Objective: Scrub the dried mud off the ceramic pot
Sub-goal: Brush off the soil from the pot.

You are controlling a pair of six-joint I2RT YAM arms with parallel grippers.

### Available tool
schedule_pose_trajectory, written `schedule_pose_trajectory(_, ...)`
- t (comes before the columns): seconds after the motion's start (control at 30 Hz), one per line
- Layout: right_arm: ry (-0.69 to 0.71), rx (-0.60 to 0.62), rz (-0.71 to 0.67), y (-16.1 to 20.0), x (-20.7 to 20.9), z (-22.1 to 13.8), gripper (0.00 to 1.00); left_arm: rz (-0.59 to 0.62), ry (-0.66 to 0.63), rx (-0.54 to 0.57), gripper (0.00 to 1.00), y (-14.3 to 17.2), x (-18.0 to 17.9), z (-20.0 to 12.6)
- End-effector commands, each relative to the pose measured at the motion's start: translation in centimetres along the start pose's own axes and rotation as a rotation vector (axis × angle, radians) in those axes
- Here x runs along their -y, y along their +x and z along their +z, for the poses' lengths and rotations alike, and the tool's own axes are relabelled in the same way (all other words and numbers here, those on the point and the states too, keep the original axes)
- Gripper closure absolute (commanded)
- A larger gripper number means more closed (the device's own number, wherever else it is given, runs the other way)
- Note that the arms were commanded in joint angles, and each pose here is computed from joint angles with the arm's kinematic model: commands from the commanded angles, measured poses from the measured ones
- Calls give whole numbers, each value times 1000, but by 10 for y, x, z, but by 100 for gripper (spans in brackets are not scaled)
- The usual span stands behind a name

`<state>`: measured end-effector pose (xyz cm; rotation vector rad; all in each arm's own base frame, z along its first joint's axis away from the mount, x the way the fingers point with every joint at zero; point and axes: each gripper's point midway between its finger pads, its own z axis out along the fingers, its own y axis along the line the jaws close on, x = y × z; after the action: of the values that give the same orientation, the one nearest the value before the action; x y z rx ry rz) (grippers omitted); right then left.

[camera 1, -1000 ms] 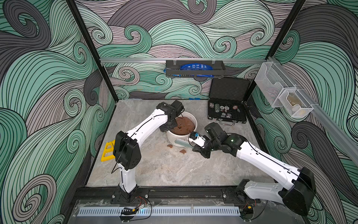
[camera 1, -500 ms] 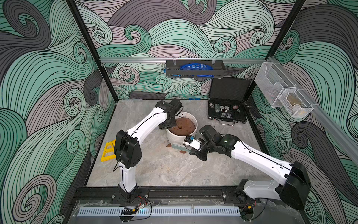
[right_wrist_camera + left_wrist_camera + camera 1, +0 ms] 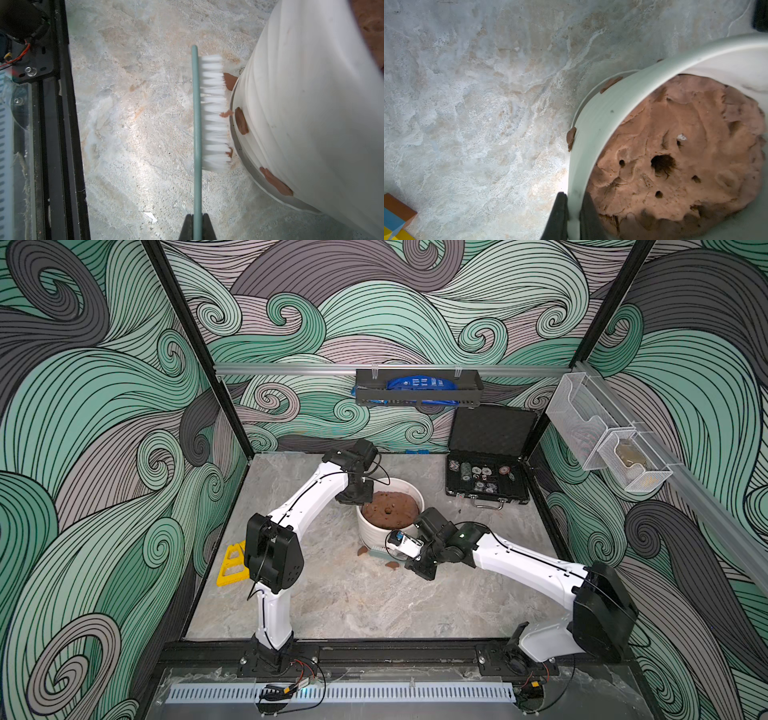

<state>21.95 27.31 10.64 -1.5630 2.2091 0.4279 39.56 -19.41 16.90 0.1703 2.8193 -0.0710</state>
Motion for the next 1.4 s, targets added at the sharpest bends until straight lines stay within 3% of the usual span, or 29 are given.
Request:
schedule_pose_trajectory(0.0,37,2,32,-3,9,6,100,72,65,-38,89,0,15,20)
schedule_pose_trajectory(0.37,130,-88,180,26,25,24,100,121,72,-18,89,-6,14,22)
schedule_pose_trajectory(0.6,104,-146,171,47,8,25,100,138,80,-6,90,-11,13,24)
schedule_pose_trajectory(0.73,69,-161,123,41,-8,21,100,162,75,-8,92,-11,11,25)
schedule_pose_trajectory(1.0,34,-82,21,16,-23,-12,100,252,106,12,96,-18,13,27)
schedule_pose_trajectory(1.1,62,-58,24,15,-10,-22,100,323,104,26,100,-22,13,29)
schedule_pose_trajectory(1.37,137,-23,85,21,27,-36,100,460,176,49,100,-29,24,25)
